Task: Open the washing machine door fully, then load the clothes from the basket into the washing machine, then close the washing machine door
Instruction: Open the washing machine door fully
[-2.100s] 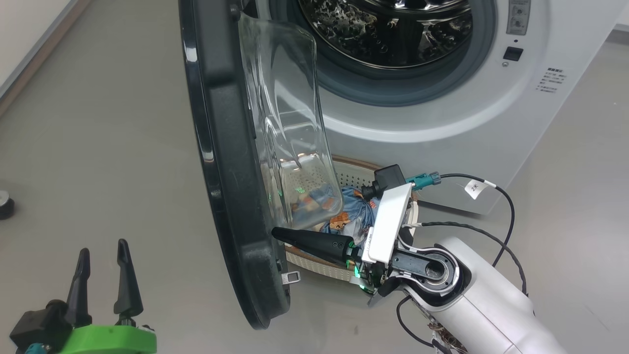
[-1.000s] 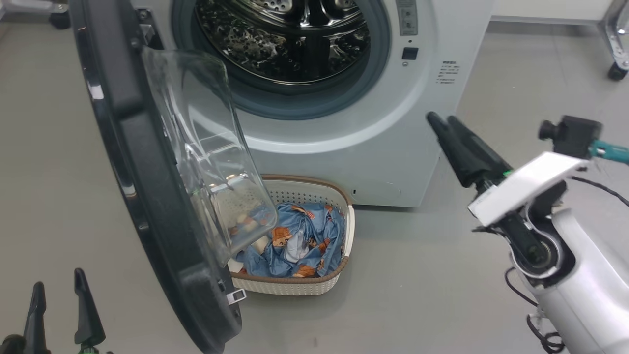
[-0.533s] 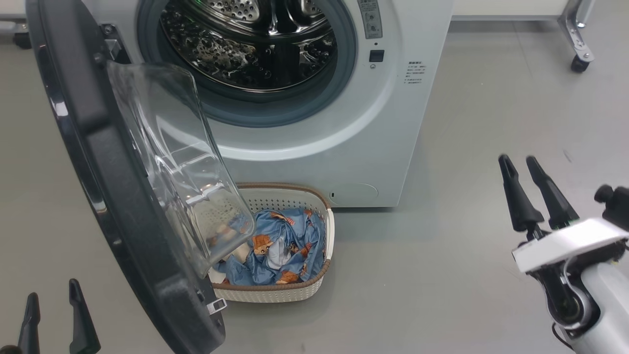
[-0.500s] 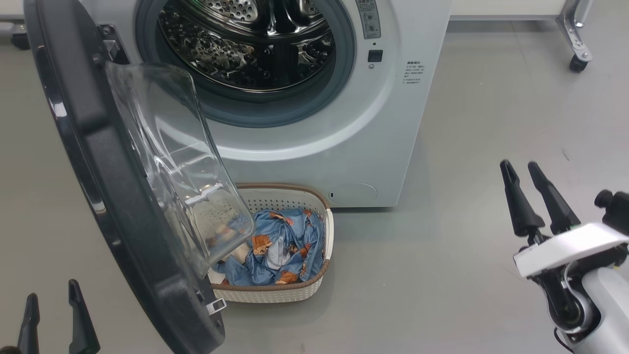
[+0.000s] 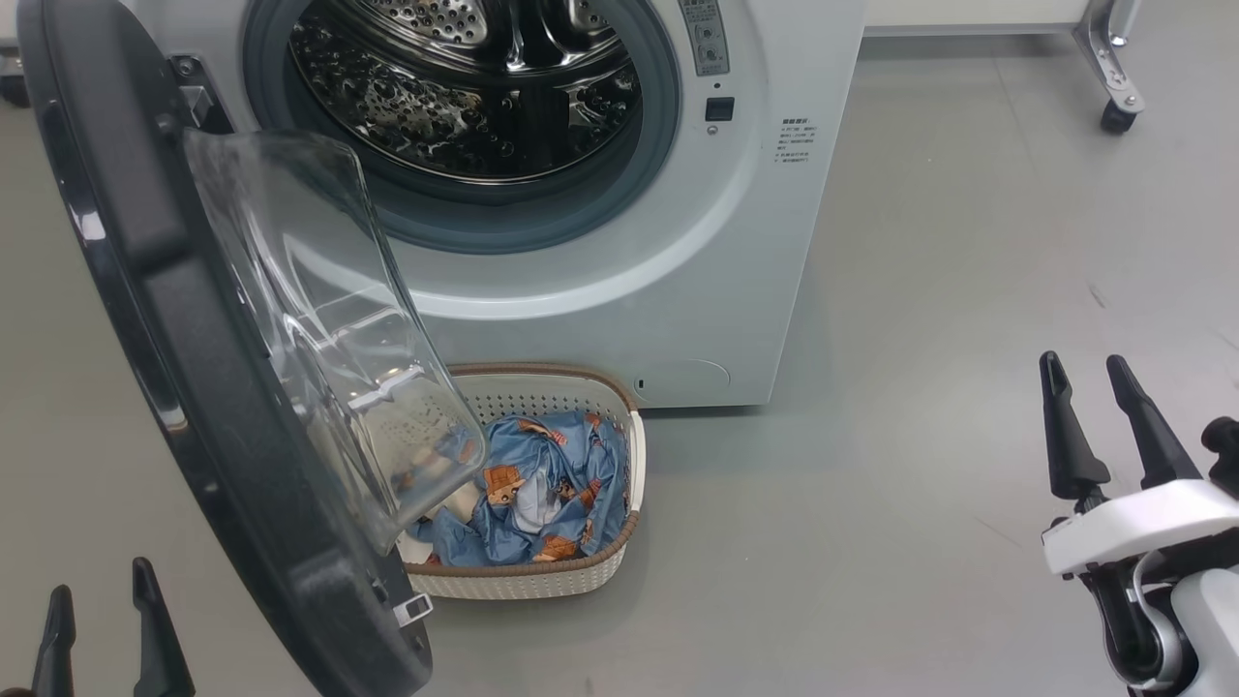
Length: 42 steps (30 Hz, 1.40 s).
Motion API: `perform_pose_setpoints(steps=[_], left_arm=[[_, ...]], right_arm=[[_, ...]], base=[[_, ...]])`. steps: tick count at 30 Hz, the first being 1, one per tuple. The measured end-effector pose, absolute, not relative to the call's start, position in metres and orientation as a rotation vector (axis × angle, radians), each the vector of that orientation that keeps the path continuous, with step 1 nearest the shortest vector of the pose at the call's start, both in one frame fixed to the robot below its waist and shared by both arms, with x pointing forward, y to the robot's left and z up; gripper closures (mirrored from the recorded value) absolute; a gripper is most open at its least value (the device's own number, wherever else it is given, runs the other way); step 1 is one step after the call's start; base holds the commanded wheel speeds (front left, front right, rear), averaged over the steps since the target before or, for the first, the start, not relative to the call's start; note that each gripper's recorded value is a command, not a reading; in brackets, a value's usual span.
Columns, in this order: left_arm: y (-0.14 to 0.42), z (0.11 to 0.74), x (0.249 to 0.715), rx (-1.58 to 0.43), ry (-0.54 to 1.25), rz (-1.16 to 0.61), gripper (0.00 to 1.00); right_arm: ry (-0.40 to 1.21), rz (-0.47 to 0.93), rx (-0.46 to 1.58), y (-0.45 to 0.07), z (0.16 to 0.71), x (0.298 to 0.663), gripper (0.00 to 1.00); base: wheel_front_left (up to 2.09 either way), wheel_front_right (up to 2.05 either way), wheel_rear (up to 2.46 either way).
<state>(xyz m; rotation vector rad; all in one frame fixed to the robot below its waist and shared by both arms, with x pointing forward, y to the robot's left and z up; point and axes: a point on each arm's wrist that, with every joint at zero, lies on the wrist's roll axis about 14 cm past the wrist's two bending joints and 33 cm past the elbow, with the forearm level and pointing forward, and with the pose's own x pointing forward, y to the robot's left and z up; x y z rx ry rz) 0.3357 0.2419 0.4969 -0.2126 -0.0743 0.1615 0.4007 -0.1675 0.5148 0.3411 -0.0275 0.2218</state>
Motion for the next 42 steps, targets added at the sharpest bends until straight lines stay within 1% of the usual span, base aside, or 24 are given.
perform_pose_setpoints(steps=[12, 24, 34, 42], left_arm=[[0.24, 0.493, 0.336, -0.212, -0.062, 0.155, 0.0], [0.238, 0.494, 0.339, -0.211, -0.063, 0.149, 0.0], [0.234, 0.492, 0.337, -0.208, -0.056, 0.135, 0.0], [0.23, 0.49, 0.333, -0.209, -0.047, 0.126, 0.0]], right_arm=[[-0.025, 0.125, 0.184, -0.185, 0.501, 0.381, 0.0], [0.011, 0.052, 0.171, -0.195, 0.483, 0.363, 0.0], [0.019, 0.029, 0.158, -0.201, 0.478, 0.355, 0.0], [0.014, 0.038, 0.157, -0.198, 0.478, 0.354, 0.0]], base=[[0.0, 0.0, 0.0], [0.0, 0.0, 0.0], [0.0, 0.0, 0.0], [0.0, 0.0, 0.0]])
